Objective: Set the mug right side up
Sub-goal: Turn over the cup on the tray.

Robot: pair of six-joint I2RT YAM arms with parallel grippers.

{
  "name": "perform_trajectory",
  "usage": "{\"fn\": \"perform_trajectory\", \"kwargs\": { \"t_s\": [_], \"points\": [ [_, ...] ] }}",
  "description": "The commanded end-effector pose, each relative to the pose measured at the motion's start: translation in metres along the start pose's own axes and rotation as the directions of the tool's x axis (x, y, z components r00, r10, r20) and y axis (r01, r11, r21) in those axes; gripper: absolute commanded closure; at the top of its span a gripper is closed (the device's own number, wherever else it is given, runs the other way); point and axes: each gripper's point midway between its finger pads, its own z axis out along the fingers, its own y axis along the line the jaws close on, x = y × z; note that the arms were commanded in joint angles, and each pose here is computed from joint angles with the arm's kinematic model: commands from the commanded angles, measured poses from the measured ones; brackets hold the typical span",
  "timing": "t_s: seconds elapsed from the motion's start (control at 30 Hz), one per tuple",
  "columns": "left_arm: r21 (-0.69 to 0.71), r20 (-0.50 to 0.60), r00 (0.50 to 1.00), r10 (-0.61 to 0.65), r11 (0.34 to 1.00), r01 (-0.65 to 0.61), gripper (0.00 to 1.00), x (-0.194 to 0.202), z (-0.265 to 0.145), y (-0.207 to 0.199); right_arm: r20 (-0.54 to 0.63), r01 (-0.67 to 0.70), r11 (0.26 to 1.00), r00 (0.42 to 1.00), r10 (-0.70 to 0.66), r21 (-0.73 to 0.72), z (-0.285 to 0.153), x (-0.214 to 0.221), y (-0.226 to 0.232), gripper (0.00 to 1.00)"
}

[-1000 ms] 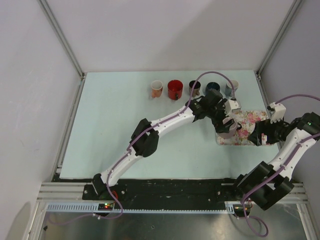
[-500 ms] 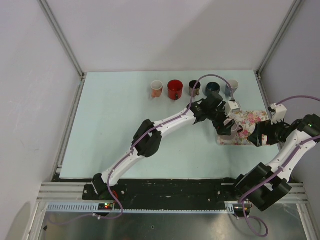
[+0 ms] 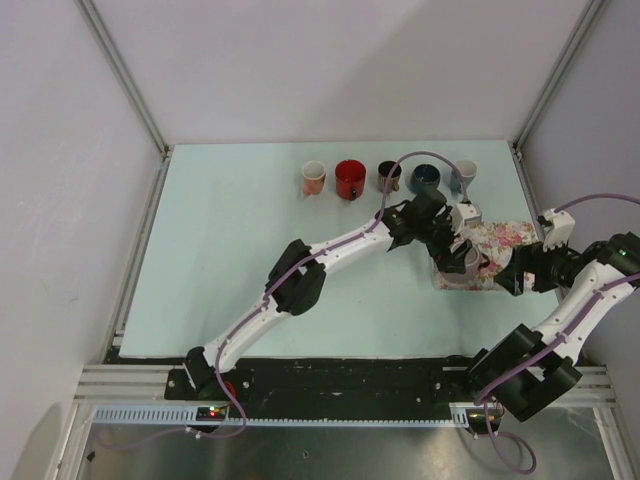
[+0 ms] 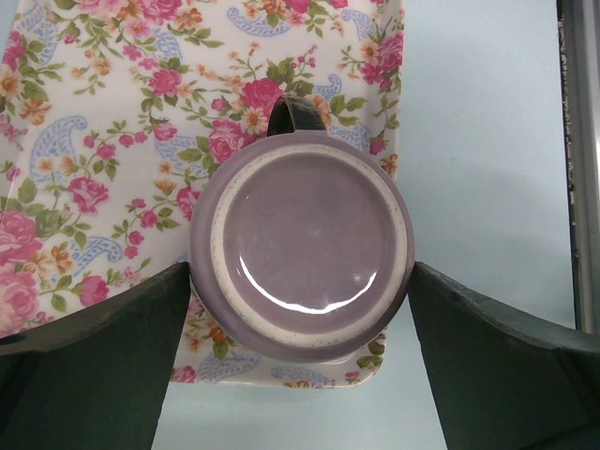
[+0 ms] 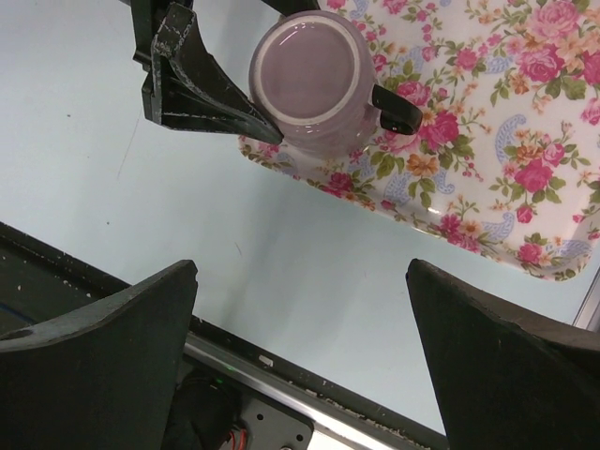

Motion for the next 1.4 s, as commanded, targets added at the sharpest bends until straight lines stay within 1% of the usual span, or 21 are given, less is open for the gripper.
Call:
{"fn": "perform_trajectory", "kwargs": {
  "t_s": [0.0,0.2,0.33,0.47,0.73,0.9,0.97,1.03,1.07,1.1,1.13,1.2,1.3,1.37],
  "points": [
    [0.057,0.031,0.999,-0.007,0.998,0.006,0.00,-0.004,0.012,-0.015,0.026,0.002,1.000,1.000,-0.001,-0.020,0.000,-0.002,0.004,0.01],
    [0.053,0.023,0.998,-0.061,0.997,0.060,0.00,0.005,0.019,-0.013,0.028,-0.002,1.000,1.000,0.003,-0.023,0.000,-0.001,0.004,0.01],
    [0.042,0.024,0.997,-0.073,0.997,0.072,0.00,0.007,0.021,-0.011,0.027,-0.008,1.000,1.000,0.009,-0.028,0.000,0.000,0.004,0.01],
    [0.003,0.024,0.997,-0.072,0.997,0.072,0.00,0.007,0.021,-0.005,0.019,-0.015,0.999,1.000,0.016,-0.031,0.001,0.002,0.003,0.01],
    [-0.023,0.004,1.000,-0.025,0.999,0.025,0.00,0.013,0.025,-0.007,0.014,-0.022,0.999,1.000,0.023,-0.031,0.002,0.005,0.001,0.01],
    [-0.041,0.001,1.000,-0.022,0.999,0.022,0.00,0.015,0.026,-0.005,0.012,-0.031,0.999,0.999,0.031,-0.034,0.003,0.007,0.000,0.01],
    [-0.045,0.003,1.000,-0.021,0.999,0.021,0.06,0.015,0.026,-0.003,0.011,-0.034,0.999,0.999,0.035,-0.035,0.003,0.007,0.000,0.01],
    [-0.046,0.005,1.000,-0.025,0.999,0.026,0.21,0.014,0.026,-0.002,0.011,-0.035,0.999,0.999,0.035,-0.037,0.003,0.008,0.000,0.01],
    [-0.044,0.008,0.999,-0.032,0.998,0.032,0.36,0.013,0.025,-0.003,0.011,-0.036,0.999,0.999,0.036,-0.037,0.003,0.008,-0.001,0.01],
    [-0.044,0.013,0.999,-0.037,0.998,0.038,0.47,0.010,0.023,-0.002,0.011,-0.036,0.999,0.999,0.036,-0.037,0.003,0.008,-0.001,0.01],
    [-0.041,0.020,0.999,-0.042,0.998,0.043,0.53,0.007,0.021,-0.002,0.011,-0.037,0.999,0.999,0.037,-0.038,0.004,0.008,-0.001,0.01],
    [-0.030,0.033,0.998,-0.049,0.998,0.050,0.62,-0.001,0.016,-0.003,0.011,-0.038,0.998,0.999,0.039,-0.040,0.004,0.009,-0.001,0.01],
    [-0.001,0.057,0.997,-0.057,0.998,0.057,0.69,-0.016,0.006,-0.008,0.012,-0.037,0.998,0.999,0.038,-0.042,0.004,0.008,-0.001,0.01],
    [0.020,0.075,0.995,-0.059,0.998,0.058,0.71,-0.028,-0.002,-0.012,0.013,-0.037,0.998,0.999,0.038,-0.043,0.004,0.008,-0.001,0.01]
  ]
}}
